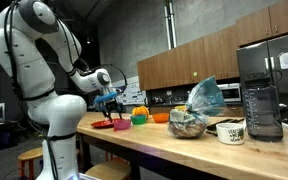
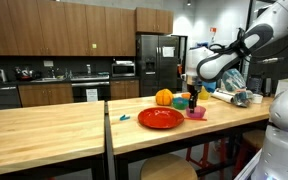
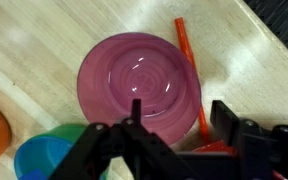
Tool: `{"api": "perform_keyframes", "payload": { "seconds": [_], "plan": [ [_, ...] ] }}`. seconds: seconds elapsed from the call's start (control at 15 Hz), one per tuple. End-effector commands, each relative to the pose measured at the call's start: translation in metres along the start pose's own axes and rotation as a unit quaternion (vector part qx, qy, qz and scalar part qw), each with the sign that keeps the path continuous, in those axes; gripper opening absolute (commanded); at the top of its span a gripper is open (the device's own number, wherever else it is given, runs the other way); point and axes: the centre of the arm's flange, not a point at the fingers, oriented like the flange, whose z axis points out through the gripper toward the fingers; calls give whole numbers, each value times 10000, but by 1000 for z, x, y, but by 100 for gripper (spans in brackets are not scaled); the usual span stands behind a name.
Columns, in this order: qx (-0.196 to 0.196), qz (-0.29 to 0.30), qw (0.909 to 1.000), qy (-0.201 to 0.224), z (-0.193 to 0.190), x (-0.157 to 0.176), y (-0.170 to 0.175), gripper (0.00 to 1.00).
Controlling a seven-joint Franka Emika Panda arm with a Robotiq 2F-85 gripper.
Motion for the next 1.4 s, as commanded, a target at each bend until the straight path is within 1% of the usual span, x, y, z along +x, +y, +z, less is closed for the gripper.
{"api": "perform_keyframes", "payload": {
  "seconds": [0.0,0.33,0.47,0.53,0.73,1.2,1.33],
  "plan": [
    [-204,8,9997,102,-19,2,2,99],
    [-298,344,9983,376,-39,33,6,100],
    [-337,381,9978,434,-48,41,10,100],
    [-241,283,9983,452,-43,27,4,100],
    [-253,326,9980,489,-48,34,8,100],
    [-247,343,9980,466,-46,35,8,100],
    [-270,548,9971,450,-40,37,12,100]
  ]
}}
